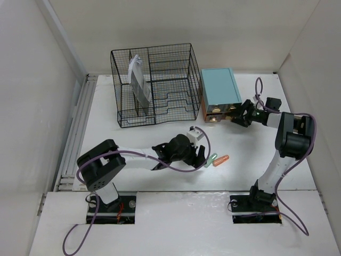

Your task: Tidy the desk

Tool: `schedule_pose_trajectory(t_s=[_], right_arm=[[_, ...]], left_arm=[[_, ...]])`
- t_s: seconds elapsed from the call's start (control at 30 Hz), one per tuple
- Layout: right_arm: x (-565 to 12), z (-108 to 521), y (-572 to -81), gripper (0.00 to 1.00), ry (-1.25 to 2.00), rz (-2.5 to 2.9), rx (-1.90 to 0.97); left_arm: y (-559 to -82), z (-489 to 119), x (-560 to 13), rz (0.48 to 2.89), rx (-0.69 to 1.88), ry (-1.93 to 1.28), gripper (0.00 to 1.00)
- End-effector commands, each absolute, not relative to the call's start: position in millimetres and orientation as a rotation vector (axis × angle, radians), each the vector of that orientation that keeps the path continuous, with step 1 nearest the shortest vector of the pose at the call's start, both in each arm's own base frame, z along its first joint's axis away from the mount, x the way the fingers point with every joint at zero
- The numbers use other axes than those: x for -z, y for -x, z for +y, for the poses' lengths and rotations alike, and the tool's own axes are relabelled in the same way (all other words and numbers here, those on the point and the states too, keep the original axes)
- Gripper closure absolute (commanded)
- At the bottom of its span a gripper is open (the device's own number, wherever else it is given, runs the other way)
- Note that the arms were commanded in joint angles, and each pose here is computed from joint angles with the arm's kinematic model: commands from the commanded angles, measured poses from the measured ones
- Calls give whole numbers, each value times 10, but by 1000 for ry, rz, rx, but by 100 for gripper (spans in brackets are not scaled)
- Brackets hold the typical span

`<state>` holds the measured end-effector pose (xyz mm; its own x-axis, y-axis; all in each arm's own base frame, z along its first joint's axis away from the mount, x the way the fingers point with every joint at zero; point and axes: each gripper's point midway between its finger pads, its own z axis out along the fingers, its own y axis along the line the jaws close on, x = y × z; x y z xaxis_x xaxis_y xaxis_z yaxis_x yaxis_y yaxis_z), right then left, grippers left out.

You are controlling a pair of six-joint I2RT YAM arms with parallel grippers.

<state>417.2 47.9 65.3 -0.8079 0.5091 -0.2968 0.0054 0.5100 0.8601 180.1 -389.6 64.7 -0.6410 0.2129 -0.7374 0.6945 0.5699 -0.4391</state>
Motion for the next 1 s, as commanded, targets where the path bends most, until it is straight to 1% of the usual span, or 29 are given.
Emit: schedule_pose_trajectory(t_s=[0.0,0.27,0.47,0.57,0.63,0.7,0.77,0.8,0.87,0.97], right_arm=[[-655,511,-4301,31,-424,2213,-1216],[-506,643,-4311,31,-471,2250,-1205],[-582,699,-4322,32,-529,2172,-1239],[-659,748,-4335,35,-525,2116,-1263],[-695,756,-4322,40,-517,2083,-1269],[-718,769,-4290,41,-538,2062,-1286],[-825,760,-4327,46,-514,1999,-1283],[-819,768,-4304,46,-533,1994,-1296],[-898,757,-4339,50,-507,1941,-1291],[-930,757,-4308,53,-519,1910,-1295]], left_arm=[[-1865,-4033,-925,2085,1018,-720,38],[-1855,-4015,-1023,2062,1031,-714,38],[-1856,-4016,-1061,2053,1037,-712,38],[-1840,-4021,-1063,2053,1045,-719,38],[-1840,-4021,-1063,2053,1045,-719,38],[-1825,-4025,-1026,2063,1048,-728,38],[-1825,-4025,-1026,2063,1048,-728,38],[-1825,-4025,-1026,2063,1048,-728,38],[-1818,-4014,-1007,2072,1043,-730,38],[-1816,-4017,-1047,2068,1053,-719,38]])
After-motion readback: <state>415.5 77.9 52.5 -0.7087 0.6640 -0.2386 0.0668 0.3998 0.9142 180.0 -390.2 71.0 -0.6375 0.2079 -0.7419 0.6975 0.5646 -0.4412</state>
